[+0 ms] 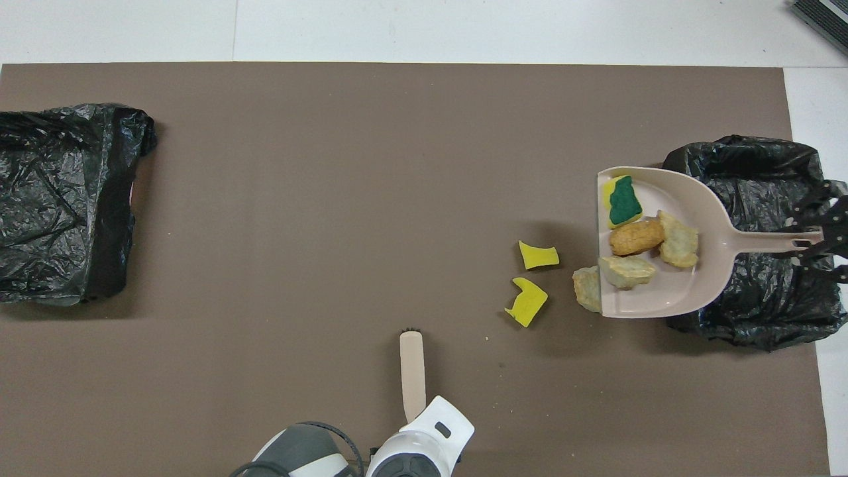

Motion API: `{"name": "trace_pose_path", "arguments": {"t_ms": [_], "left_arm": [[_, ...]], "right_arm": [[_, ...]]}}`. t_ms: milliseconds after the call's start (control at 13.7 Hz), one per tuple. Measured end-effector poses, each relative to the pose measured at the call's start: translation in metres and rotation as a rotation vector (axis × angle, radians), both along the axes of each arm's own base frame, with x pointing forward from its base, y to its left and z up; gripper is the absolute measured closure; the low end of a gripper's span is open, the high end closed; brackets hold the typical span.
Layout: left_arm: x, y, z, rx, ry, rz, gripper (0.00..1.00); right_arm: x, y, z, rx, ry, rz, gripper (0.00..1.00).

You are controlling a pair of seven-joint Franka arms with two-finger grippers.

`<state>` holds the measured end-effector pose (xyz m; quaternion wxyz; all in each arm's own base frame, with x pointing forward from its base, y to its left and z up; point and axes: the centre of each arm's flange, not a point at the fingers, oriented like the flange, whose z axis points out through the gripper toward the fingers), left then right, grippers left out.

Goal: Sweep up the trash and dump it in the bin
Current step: 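Carry the loaded dustpan with the right gripper over the nearby black bin, then tip the dustpan with the right gripper to dump trash into the bin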

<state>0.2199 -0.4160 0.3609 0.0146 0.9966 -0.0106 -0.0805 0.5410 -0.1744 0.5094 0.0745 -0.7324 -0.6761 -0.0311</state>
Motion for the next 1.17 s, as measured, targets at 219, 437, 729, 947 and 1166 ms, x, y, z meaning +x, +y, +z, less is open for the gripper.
{"name": "trace_pose_path", "arguments": {"t_ms": [219, 437, 729, 947, 1166], "left_arm": [[-0.013, -0.006, -0.001, 0.004, 0.002, -0.023, 0.74], [-0.013, -0.005, -0.002, 0.005, 0.002, -0.017, 0.74], [-0.013, -0.004, -0.003, 0.011, 0.004, 0.006, 0.74], [-0.013, -0.005, -0.005, 0.010, 0.002, 0.023, 0.74], [-0.013, -0.005, -0.010, 0.017, 0.005, 0.040, 0.74]], "right_arm": [[-0.019, -0.056, 0.002, -0.048, -0.006, -0.042, 0.69], [-0.028, -0.095, 0.009, -0.142, -0.045, -0.082, 0.69], [-0.035, -0.121, 0.014, -0.288, -0.031, -0.075, 0.69], [-0.033, -0.127, 0.019, -0.390, -0.031, -0.108, 0.69], [-0.028, -0.121, 0.022, -0.502, -0.002, -0.129, 0.69]]}}
